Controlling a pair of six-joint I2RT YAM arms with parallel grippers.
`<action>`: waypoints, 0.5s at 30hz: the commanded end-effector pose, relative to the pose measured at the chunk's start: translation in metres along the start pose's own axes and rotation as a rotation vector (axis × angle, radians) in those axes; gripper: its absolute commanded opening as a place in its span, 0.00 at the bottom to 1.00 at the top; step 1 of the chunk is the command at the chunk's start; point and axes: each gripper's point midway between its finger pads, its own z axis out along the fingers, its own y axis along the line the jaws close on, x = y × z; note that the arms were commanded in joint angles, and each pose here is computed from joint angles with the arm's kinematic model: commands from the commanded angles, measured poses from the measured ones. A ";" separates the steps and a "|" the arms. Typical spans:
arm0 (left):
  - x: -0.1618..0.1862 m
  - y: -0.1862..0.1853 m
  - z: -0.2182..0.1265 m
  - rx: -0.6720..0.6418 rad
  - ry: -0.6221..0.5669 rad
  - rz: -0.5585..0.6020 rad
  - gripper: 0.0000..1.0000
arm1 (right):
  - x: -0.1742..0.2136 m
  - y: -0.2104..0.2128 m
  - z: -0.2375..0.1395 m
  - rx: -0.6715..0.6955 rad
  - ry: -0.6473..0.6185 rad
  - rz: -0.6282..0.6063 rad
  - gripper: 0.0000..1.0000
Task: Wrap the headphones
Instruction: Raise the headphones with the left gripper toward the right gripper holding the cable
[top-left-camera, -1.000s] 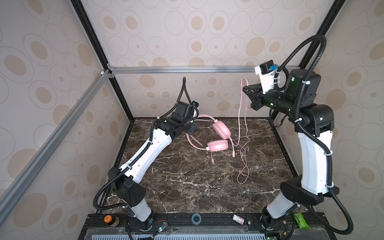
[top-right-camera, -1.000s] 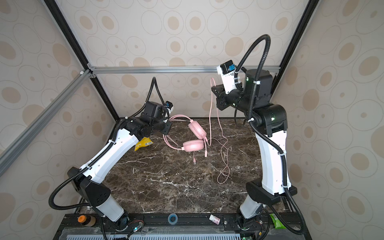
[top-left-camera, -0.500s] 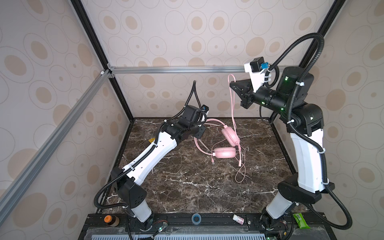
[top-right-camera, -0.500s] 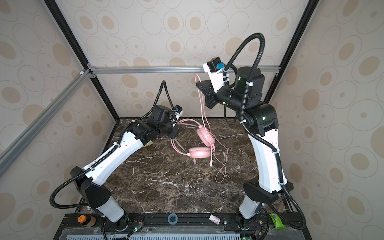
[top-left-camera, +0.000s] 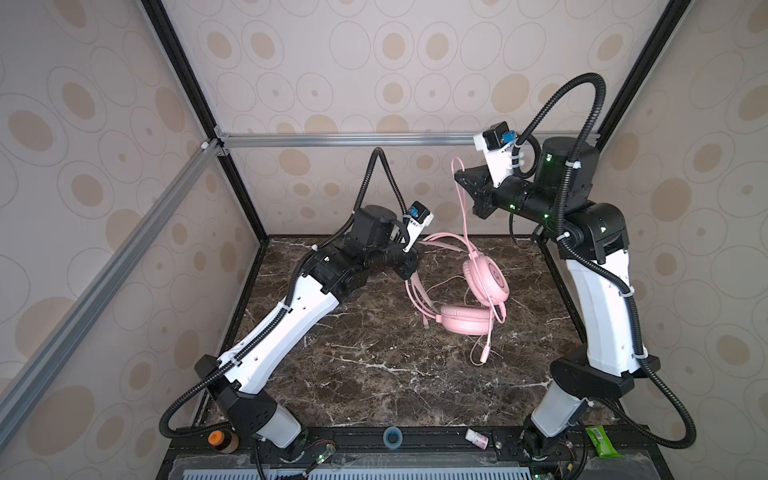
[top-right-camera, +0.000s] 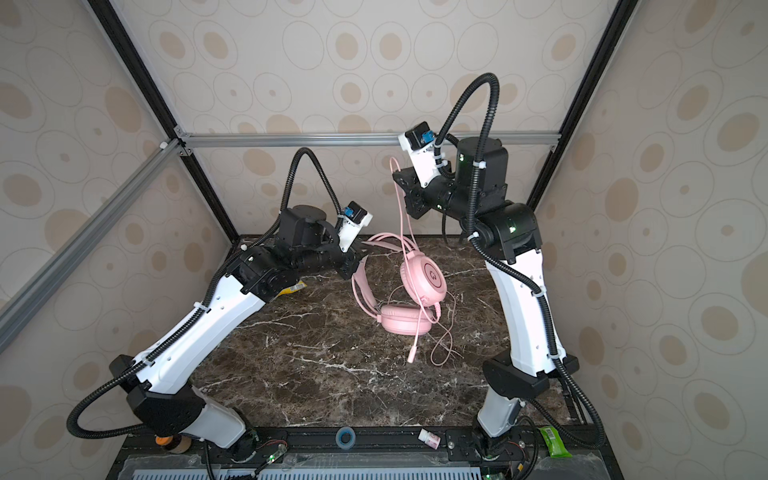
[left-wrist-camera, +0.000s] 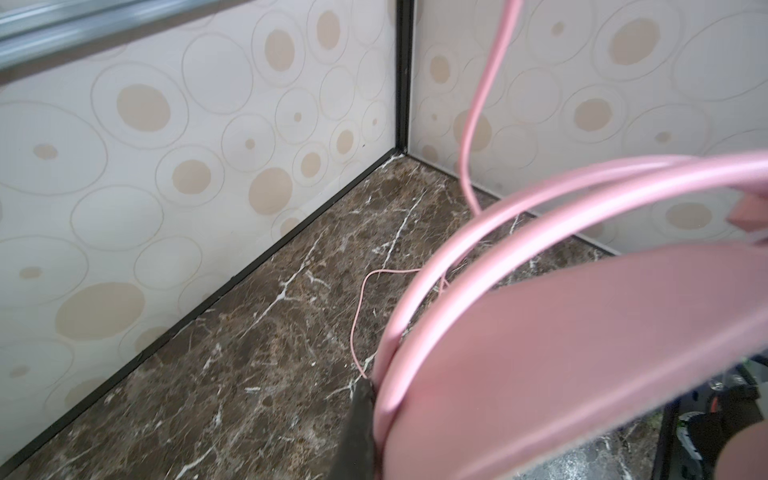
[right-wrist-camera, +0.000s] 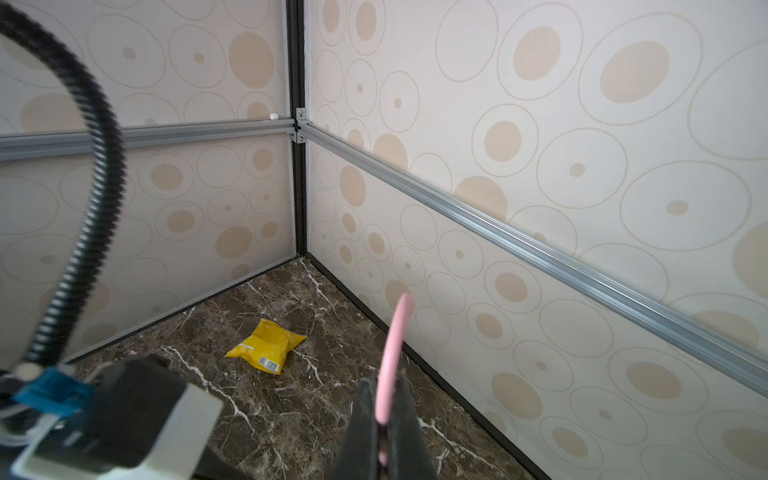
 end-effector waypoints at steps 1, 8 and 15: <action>-0.043 -0.021 -0.024 0.106 -0.146 -0.026 0.00 | 0.020 -0.013 0.007 0.060 0.074 0.020 0.00; -0.064 -0.034 -0.042 0.193 -0.256 -0.097 0.00 | 0.048 -0.014 0.010 0.070 0.172 0.053 0.00; -0.071 -0.026 -0.059 0.173 -0.331 -0.155 0.00 | 0.053 -0.016 0.005 0.081 0.187 0.068 0.00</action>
